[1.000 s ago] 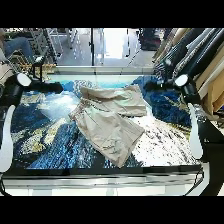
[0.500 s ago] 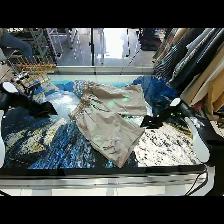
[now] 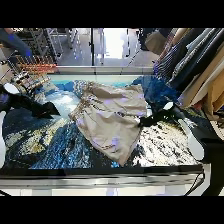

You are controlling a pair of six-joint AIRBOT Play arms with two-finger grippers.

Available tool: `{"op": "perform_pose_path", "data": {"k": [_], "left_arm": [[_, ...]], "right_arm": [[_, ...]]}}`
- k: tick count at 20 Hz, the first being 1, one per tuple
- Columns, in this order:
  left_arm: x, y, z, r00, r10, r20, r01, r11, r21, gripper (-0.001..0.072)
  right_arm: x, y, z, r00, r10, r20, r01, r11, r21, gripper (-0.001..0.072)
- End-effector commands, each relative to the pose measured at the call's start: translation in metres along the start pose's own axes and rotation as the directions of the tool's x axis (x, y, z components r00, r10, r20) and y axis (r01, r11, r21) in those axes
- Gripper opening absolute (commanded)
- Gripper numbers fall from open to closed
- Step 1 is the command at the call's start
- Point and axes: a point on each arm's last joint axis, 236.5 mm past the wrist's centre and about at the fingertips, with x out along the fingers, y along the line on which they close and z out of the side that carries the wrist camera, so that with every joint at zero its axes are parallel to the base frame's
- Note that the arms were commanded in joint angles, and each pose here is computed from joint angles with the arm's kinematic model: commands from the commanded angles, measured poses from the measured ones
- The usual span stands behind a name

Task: Fold the clothes and pants, and hang the long-sleeved shirts on hangers.

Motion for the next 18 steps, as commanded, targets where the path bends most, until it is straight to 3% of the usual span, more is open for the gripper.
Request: {"op": "perform_pose_path", "data": {"k": [1,3,4,5,7,9,11,15,16,18], "left_arm": [[0.017,-0.011,-0.003,1.000,-0.009,-0.021,0.008,0.999,-0.039,0.0534],[0.041,-0.021,-0.004,1.000,-0.007,-0.022,0.006,0.999,-0.044,0.0534],[0.056,-0.028,0.001,1.000,-0.010,0.003,0.010,0.999,-0.042,0.0534],[0.069,-0.035,0.009,0.999,-0.013,0.044,0.015,0.999,-0.040,0.0534],[0.086,-0.047,0.021,0.995,-0.018,0.099,0.024,0.998,-0.061,0.0534],[0.099,-0.052,0.027,0.993,-0.018,0.119,0.030,0.994,-0.101,0.0535],[0.109,-0.044,0.024,0.996,-0.016,0.093,0.033,0.983,-0.178,0.0535],[0.121,-0.024,0.019,0.998,-0.012,0.055,0.025,0.969,-0.245,0.0535],[0.124,-0.020,0.019,0.999,-0.012,0.051,0.025,0.961,-0.277,0.0535],[0.132,-0.024,0.023,0.997,-0.051,0.061,0.068,0.946,-0.317,0.0535]], "right_arm": [[-0.052,-0.050,0.092,0.902,-0.311,0.300,0.303,0.950,0.074,0.0008],[-0.099,-0.065,0.137,0.790,-0.420,0.446,0.426,0.900,0.093,0.0015],[-0.104,-0.060,0.141,0.790,-0.413,0.454,0.419,0.903,0.092,0.0188],[-0.100,-0.055,0.126,0.832,-0.396,0.388,0.392,0.915,0.094,0.0551],[-0.082,-0.052,0.066,0.933,-0.330,0.145,0.312,0.941,0.133,0.0560],[-0.075,-0.037,0.009,0.987,-0.160,-0.021,0.160,0.960,0.230,0.0558],[-0.078,-0.015,-0.035,1.000,-0.002,-0.030,0.011,0.948,0.317,0.0556],[-0.062,0.027,-0.144,0.979,0.194,-0.061,-0.152,0.895,0.420,0.0552],[-0.053,0.037,-0.154,0.972,0.231,-0.033,-0.194,0.878,0.438,0.0511],[-0.037,0.050,-0.161,0.952,0.304,0.041,-0.285,0.828,0.483,0.0519]]}}
